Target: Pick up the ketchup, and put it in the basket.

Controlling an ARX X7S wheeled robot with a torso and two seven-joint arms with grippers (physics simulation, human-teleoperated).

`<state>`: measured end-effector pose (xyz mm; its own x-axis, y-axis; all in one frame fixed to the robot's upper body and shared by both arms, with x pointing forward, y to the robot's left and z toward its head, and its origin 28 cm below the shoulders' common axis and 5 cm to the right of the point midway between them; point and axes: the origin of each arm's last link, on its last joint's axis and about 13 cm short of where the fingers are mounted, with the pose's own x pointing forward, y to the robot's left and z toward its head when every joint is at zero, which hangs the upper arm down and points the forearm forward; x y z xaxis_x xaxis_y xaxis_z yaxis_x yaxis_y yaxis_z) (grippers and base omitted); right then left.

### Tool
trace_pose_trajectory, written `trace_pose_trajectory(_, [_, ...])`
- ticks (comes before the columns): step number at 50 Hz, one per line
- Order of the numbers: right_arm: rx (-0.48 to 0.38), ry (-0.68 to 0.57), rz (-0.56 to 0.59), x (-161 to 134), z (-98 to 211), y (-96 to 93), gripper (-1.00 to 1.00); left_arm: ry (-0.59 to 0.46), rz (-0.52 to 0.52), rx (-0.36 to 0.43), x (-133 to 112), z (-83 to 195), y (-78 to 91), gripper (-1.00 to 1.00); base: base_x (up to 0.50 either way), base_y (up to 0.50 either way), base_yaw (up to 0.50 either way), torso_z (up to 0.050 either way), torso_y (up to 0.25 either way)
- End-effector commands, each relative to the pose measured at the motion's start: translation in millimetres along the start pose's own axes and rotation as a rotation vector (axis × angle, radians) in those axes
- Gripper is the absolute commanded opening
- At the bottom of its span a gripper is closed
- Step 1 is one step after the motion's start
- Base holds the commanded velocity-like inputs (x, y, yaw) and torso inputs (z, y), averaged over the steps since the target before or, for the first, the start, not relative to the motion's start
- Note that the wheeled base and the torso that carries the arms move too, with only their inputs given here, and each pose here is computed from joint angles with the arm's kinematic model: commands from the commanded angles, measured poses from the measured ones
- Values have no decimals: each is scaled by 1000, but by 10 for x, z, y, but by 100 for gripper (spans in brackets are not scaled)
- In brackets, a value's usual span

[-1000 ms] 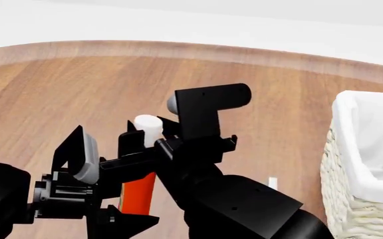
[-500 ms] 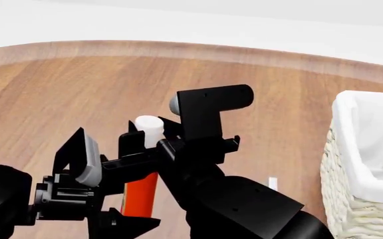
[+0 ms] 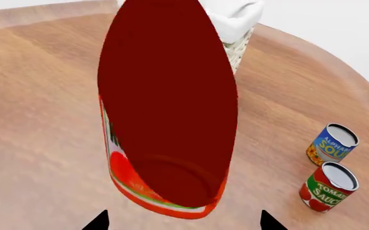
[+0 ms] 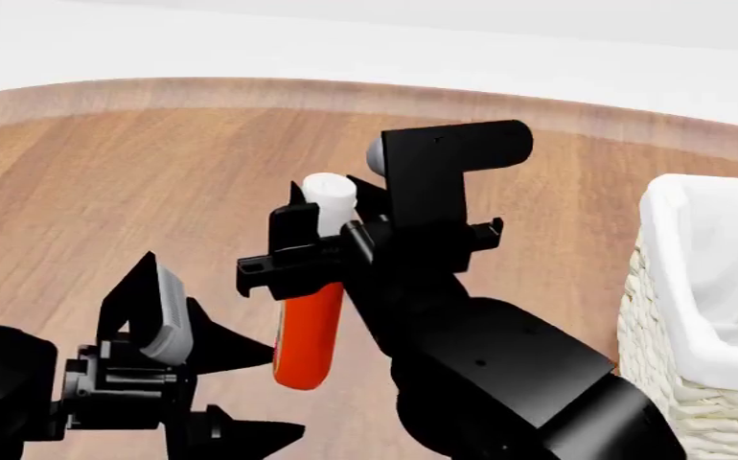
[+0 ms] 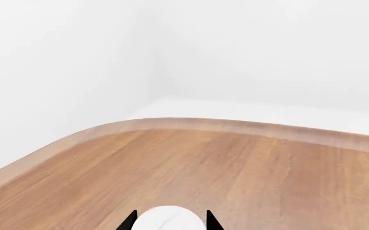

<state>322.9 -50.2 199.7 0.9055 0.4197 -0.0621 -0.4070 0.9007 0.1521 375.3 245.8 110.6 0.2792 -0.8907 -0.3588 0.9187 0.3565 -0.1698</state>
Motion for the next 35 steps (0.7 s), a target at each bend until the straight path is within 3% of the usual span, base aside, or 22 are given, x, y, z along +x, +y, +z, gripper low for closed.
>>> trace_pose_trajectory(1, [-30, -106, -88, 27, 269, -220, -100, -59, 30, -16, 25, -18, 43, 100, 0, 0, 0, 0, 0])
trace_pose_trajectory(10, [-61, -155, -187, -31, 565, -479, -100, -87, 47, -20, 7, -125, 21, 100, 0, 0, 0, 2, 1])
trace_pose_trajectory(11, [-62, -156, -195, -38, 586, -497, -100, -96, 86, -17, 17, -138, 35, 100, 0, 0, 0, 0, 0])
trace_pose_trajectory(14, [-96, -169, -254, -74, 701, -602, -100, -144, 106, -98, 29, -172, 52, 100, 0, 0, 0, 0, 0])
trace_pose_trajectory(16, [-89, -193, -255, -85, 758, -646, -100, -161, 107, -44, 25, -197, -5, 100, 0, 0, 0, 0, 0])
trace_pose_trajectory(18, [-104, -225, -270, -87, 829, -716, -100, -165, 113, -70, 42, -218, -25, 100, 0, 0, 0, 0, 0])
trace_pose_trajectory(19, [-126, -222, -287, -82, 861, -765, -100, -172, 152, -46, 58, -236, -31, 100, 0, 0, 0, 0, 0])
trace_pose_trajectory(26, [-180, -254, -399, -127, 1207, -1011, -100, -194, 551, -63, 202, -332, 15, 100, 1, 0, 0, 0, 0])
trace_pose_trajectory(27, [-193, -255, -413, -131, 1241, -1039, -100, -227, 548, -71, 204, -333, -6, 100, 0, 0, 0, 0, 0])
trace_pose_trajectory(28, [-270, -235, -449, -140, 1276, -1100, -100, -238, 613, -56, 210, -341, -32, 100, 0, 0, 0, 0, 0])
trace_pose_trajectory(35, [-260, -256, -532, -257, 1453, -1288, -100, -297, 688, -97, 197, -395, -217, 100, 0, 0, 0, 0, 0])
